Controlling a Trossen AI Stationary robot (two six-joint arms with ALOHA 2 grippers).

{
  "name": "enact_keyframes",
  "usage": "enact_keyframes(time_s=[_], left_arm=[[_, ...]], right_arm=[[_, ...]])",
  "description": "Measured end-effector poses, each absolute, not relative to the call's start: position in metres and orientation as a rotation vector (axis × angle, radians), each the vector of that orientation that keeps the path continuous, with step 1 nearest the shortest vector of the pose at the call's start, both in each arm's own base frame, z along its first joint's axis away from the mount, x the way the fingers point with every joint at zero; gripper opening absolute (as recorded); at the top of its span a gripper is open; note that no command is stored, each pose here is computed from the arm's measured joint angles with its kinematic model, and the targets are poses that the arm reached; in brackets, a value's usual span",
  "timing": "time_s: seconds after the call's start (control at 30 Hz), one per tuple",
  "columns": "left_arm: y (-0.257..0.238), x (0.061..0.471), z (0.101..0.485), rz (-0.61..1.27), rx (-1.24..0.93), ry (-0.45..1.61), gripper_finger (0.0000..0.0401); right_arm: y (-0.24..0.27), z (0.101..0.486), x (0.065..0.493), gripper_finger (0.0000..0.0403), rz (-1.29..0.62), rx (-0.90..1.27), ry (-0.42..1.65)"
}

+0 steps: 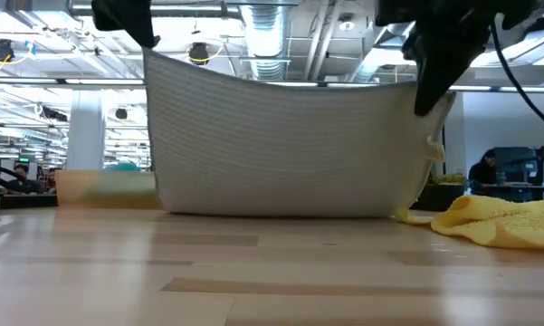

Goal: Fold microfiber towels
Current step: Fold the gray microfiber towel

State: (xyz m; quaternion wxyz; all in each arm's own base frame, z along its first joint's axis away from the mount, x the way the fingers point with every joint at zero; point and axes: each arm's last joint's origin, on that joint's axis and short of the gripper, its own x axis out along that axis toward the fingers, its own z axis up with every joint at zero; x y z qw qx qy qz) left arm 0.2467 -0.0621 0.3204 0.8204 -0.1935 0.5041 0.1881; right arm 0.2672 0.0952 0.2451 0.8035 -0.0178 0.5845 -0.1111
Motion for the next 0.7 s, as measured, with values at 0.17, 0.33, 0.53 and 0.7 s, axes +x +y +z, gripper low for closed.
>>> enact_keyframes(time_s=[0.17,0.33,0.53,0.7], left_arm=[[-0.061,0.244,0.320,0.489,-0.419,1.049,0.0000],[-0.048,0.243,0.319,0.615,-0.411,1.032,0.0000],[-0.025,0.246,0.312,0.699,-0.429,1.032,0.0000],[-0.005,0.246,0.291,0.749,-0.436,1.076,0.0000]], right_arm=[[0.081,0.248,0.266,0.0004,-0.318,-0.060,1.255],[0.056,0.245,0.272,0.0002,-0.397,-0.099,1.291],[0.015,0.246,0.278,0.0003,-0.465,-0.145,1.313],[-0.022,0.246,0.279,0.0003,-0.504,-0.162,1.344]])
